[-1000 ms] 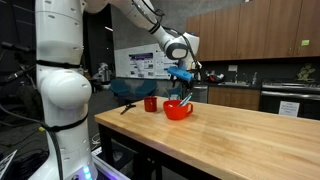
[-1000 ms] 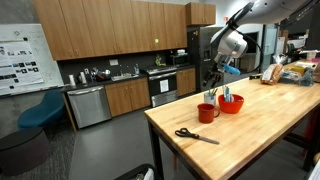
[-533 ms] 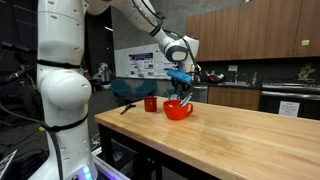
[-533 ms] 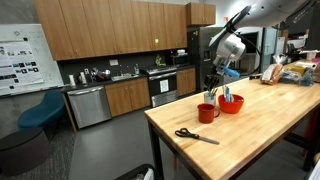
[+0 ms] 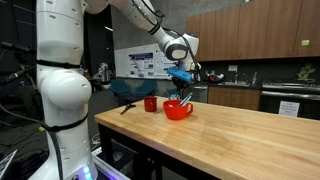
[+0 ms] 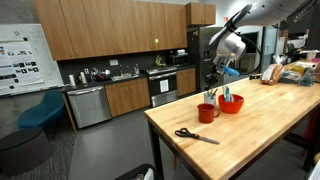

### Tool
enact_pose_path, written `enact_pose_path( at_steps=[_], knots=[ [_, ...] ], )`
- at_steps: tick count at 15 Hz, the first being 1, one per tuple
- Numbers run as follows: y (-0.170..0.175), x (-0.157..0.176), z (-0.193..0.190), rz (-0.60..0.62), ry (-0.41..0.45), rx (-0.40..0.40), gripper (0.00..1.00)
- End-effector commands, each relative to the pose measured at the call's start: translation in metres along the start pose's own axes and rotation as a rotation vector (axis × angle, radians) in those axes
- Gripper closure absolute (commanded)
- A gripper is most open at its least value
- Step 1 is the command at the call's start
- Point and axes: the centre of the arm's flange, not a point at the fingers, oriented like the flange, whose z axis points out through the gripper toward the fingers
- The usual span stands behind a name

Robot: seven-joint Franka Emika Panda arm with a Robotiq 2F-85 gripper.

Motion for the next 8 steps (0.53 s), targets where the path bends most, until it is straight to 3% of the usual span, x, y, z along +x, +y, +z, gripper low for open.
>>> enact_pose_path(
  at_steps=[1, 8],
  knots=[
    [-0.010, -0.002, -0.022, -0.018, 0.034, -0.013, 0.98],
    [-0.024, 0.001, -0.078, -0.055, 0.166, -0.058, 0.98]
  ],
)
